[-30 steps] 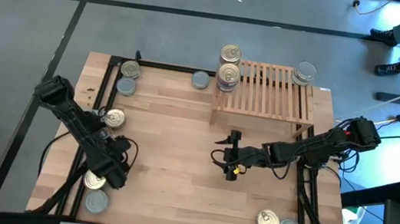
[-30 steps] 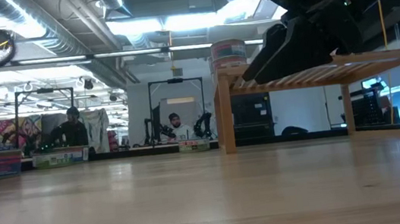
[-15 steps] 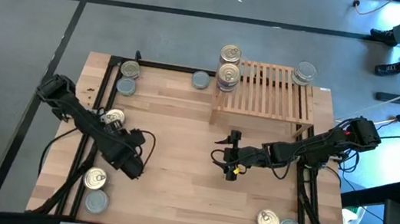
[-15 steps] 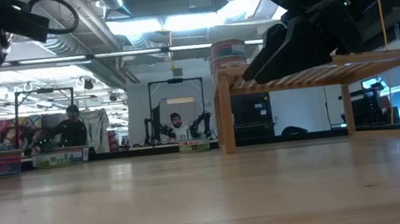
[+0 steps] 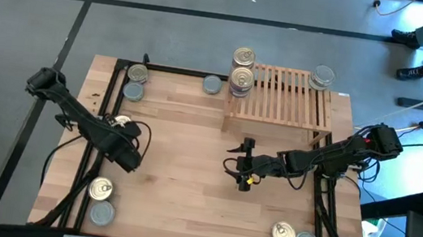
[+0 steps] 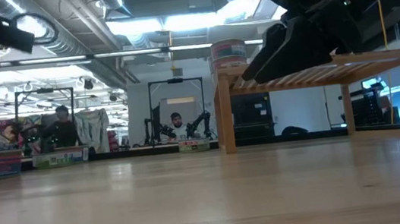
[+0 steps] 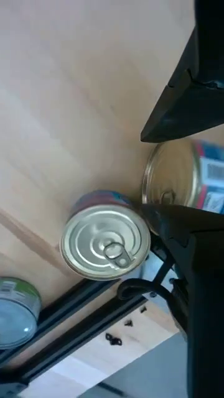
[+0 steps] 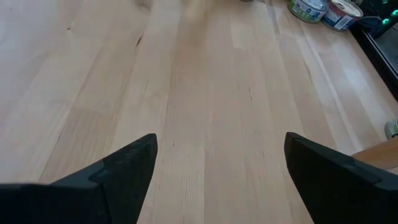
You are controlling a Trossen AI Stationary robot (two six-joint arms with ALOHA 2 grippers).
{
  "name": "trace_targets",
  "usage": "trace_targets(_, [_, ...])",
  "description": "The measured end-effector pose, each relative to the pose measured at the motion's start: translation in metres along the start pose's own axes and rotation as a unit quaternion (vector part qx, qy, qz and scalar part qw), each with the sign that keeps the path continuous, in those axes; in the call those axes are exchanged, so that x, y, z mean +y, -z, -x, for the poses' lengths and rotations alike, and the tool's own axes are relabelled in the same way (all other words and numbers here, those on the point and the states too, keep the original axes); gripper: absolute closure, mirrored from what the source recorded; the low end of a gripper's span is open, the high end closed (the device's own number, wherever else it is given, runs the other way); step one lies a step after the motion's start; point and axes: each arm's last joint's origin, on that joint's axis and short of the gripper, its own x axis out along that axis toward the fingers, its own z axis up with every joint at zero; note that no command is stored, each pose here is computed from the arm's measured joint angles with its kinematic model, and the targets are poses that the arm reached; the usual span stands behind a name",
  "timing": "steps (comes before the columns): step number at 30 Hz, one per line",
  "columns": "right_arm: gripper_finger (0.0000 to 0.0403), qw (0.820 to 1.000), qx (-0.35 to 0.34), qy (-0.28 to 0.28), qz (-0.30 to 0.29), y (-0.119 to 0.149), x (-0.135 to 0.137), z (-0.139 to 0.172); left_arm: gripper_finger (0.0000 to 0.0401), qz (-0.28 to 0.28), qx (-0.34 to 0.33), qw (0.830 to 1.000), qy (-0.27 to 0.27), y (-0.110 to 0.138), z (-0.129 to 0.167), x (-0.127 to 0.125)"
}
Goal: Stack canned seafood by type on shelf
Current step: Put the blue-pink tuna can on the shelf aligned with the other blue-pink tuna can
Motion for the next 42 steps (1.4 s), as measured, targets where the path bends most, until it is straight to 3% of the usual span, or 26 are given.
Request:
trace_targets(4, [0.0059,1.000,-0.008,-0.002,-0.003,-0.002,0.000,0.000,0.0233,0.006,0.011,1.000,0.011,-0.002,-0.013,0.004])
trace_targets(12, [0.0059,1.000,-0.007,-0.003,-0.002,-0.001,0.000,0.000,0.0233,-0.021,0.130,0.991,0.019,0.005,-0.020,0.006])
trace_targets(20, [0.0059,1.000,-0.006,-0.004,-0.002,-0.001,0.000,0.000,0.0233,-0.024,0.235,0.971,-0.022,0.026,-0.013,0.014])
trace_targets(25, [0.0059,1.000,-0.006,-0.007,-0.002,-0.001,0.000,0.000,0.0233,-0.020,0.220,0.975,0.003,0.033,-0.011,0.007])
trace_targets(31, [0.0059,1.000,-0.007,-0.010,-0.002,-0.001,0.000,0.000,0.0233,-0.021,0.137,0.990,0.038,0.034,-0.011,-0.002])
trace_targets(36, [0.0059,1.000,-0.007,-0.010,-0.002,-0.001,0.000,0.000,0.0233,-0.025,0.120,0.990,0.074,0.037,-0.025,-0.011])
trace_targets(39, [0.0059,1.000,-0.007,-0.010,-0.002,-0.001,0.001,0.000,0.0233,-0.032,0.120,0.990,0.063,0.037,-0.027,-0.016])
trace_targets(42, [0.0059,1.000,-0.007,-0.011,-0.002,-0.001,0.001,0.000,0.0233,-0.050,0.102,0.987,0.110,0.035,-0.027,-0.027])
